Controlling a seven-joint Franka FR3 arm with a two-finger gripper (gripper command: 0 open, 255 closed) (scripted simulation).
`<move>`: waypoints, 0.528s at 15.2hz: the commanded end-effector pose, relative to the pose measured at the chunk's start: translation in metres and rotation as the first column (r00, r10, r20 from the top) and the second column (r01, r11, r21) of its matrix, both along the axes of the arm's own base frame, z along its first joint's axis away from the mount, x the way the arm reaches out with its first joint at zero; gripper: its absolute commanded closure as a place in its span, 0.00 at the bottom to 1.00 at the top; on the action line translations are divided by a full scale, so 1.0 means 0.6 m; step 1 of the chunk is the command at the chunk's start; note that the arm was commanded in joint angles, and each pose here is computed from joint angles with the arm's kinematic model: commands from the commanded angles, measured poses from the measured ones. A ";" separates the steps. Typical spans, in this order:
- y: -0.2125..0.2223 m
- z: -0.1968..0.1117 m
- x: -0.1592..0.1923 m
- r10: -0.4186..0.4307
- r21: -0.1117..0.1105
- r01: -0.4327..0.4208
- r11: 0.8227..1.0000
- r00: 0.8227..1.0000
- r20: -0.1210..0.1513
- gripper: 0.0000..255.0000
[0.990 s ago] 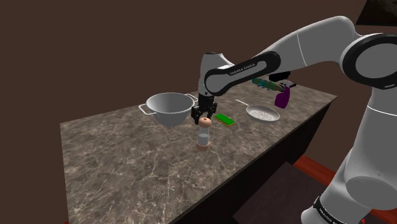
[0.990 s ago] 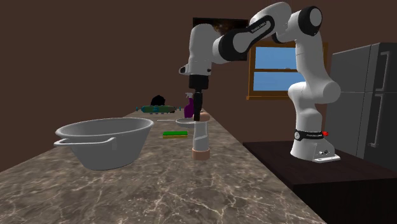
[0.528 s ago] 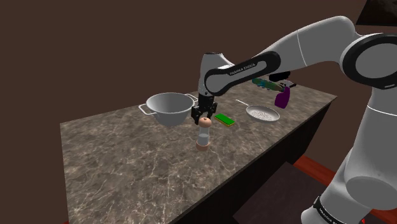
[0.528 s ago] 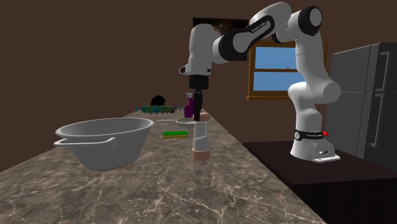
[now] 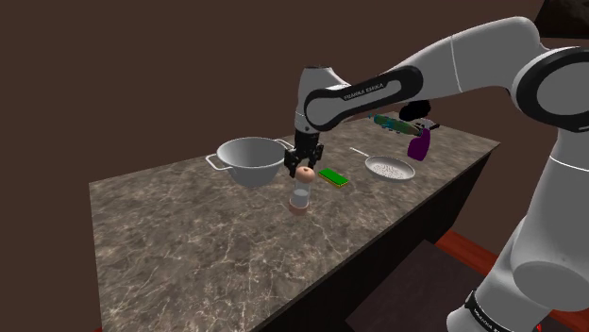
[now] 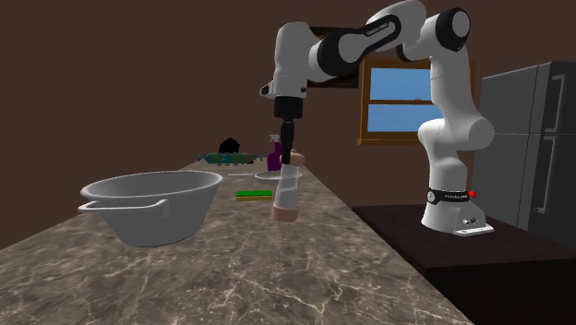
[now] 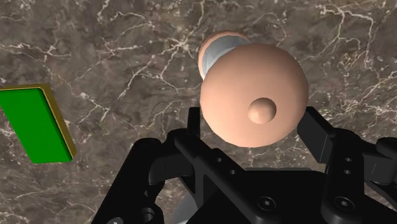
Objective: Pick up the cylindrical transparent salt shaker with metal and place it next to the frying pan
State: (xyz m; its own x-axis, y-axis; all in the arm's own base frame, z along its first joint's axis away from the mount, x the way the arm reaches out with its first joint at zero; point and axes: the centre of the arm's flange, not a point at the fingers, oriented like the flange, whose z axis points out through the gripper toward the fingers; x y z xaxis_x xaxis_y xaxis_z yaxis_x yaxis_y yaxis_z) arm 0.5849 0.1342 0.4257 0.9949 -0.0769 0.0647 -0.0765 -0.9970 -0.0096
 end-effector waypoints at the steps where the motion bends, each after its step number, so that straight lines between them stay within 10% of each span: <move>1: 0.000 0.021 0.001 0.000 0.000 0.000 1.000 1.000 0.000 1.00; 8: 0.000 0.082 0.001 0.000 0.000 0.000 1.000 1.000 0.000 1.00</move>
